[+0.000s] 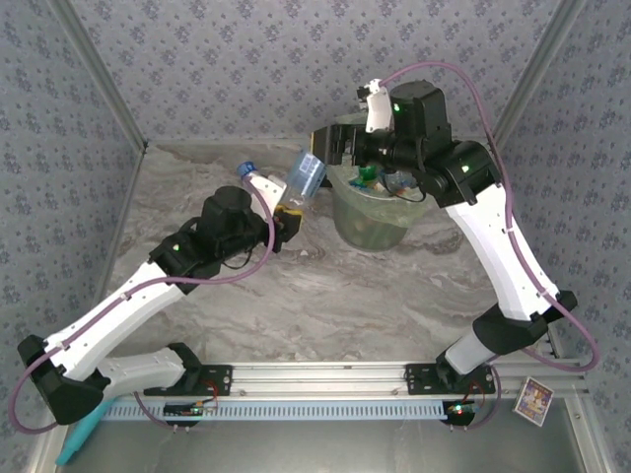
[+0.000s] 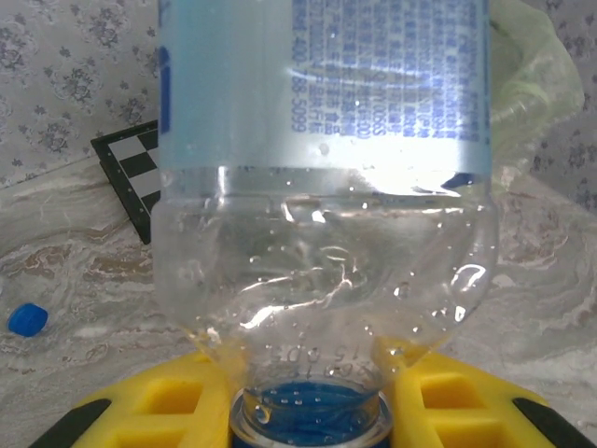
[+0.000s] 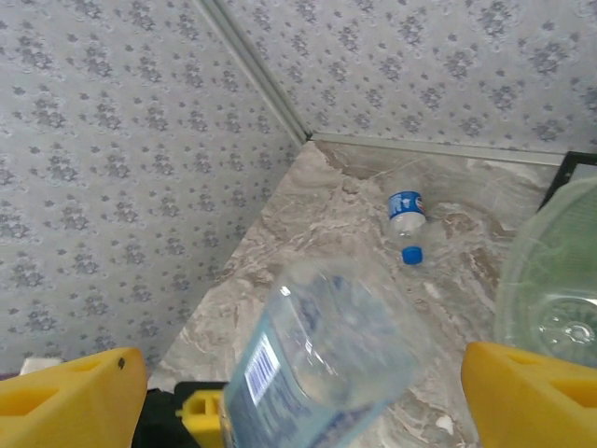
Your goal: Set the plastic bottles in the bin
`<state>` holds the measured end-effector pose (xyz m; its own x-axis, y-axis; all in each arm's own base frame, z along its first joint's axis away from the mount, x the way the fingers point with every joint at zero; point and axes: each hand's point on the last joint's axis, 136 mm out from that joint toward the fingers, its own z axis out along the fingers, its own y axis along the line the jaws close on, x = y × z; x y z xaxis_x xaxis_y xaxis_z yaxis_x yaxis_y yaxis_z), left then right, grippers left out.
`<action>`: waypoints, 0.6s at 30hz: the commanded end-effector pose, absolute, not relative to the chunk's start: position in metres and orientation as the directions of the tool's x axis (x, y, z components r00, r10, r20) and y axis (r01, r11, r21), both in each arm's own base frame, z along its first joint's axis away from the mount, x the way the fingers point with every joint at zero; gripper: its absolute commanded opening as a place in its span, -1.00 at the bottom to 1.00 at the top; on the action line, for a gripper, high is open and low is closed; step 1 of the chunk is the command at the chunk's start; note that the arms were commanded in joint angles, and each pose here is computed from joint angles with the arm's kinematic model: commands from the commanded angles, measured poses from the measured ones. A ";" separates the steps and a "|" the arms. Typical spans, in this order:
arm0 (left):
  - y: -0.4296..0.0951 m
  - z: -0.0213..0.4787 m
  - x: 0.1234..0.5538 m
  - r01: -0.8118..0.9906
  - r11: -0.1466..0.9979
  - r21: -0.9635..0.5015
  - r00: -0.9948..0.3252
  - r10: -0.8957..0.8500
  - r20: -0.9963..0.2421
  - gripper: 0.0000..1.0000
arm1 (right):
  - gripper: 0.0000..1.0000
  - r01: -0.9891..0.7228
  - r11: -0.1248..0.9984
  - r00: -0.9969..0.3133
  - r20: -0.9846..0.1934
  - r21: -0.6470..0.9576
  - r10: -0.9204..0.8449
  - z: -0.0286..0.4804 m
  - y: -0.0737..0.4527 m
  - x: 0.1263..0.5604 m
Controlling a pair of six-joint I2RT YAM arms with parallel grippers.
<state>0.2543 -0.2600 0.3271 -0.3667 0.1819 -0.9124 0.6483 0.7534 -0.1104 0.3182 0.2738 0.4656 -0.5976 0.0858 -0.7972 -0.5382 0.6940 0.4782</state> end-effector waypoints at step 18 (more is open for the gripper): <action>-0.272 0.378 0.229 0.706 0.705 -0.062 -0.260 0.177 -0.949 -0.65 | 0.52 -0.485 0.579 -0.754 -0.648 0.655 0.102 0.437 0.287 0.310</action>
